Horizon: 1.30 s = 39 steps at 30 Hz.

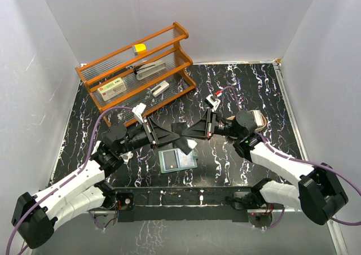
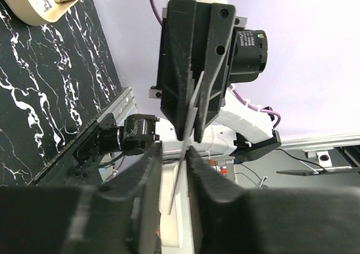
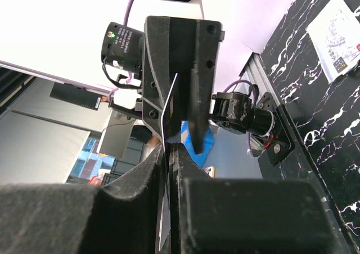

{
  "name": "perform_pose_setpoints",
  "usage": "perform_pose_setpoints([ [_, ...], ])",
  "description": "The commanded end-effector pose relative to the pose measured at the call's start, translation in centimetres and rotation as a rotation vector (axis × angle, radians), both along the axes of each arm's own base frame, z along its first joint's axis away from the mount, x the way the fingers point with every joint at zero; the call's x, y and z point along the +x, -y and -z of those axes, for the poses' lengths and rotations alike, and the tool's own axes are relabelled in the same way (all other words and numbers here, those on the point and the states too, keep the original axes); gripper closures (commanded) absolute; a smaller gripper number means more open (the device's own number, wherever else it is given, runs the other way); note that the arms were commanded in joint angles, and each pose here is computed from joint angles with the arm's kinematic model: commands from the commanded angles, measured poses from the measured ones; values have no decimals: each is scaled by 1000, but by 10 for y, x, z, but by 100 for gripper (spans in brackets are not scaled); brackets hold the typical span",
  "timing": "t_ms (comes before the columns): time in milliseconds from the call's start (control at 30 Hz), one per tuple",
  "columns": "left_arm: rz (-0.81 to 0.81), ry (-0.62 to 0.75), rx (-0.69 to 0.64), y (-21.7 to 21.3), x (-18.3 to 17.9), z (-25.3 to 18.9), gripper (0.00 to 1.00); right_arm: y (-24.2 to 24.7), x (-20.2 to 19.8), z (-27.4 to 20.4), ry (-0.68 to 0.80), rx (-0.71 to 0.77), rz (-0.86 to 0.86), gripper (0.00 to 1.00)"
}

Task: Put the credit cards into the card holder
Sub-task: Pick up the credit card from the storage box.

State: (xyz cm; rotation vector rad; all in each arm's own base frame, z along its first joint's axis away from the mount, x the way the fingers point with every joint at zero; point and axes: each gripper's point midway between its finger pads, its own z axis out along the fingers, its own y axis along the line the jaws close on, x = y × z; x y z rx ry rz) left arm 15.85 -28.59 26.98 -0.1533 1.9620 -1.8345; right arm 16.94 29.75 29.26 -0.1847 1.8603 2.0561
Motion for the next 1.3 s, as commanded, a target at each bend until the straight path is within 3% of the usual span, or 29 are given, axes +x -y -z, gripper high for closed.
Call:
perform_pose_setpoints([
  [0,24,4,11,1,-5,6,86,-3,-8,-17,78,55,-25,93],
  [100,13,11,30,-2,-5,8,98,-4,-13,2,74,-27,-72,87],
  [267,11,38,86,-6,-7,12,100,2,-29,23,75,-106,-155,78],
  [367,29,55,99,-6,-10,10,100,4,-33,26,65,-109,-165,79],
  [467,44,63,97,-5,-12,8,99,5,-35,24,71,-101,-170,90],
  [567,47,65,89,-5,-12,4,92,6,-36,19,91,-83,-169,99],
  [700,22,51,68,-7,-11,-1,69,7,-38,16,108,-77,-182,100],
  [833,-22,38,22,-12,-9,-7,61,8,-43,17,112,-76,-196,100],
  [967,-68,28,-5,-17,-6,-9,62,10,-46,14,124,-71,-205,100],
  [1267,-60,33,0,-14,-3,-11,76,12,-50,12,128,-66,-208,100],
])
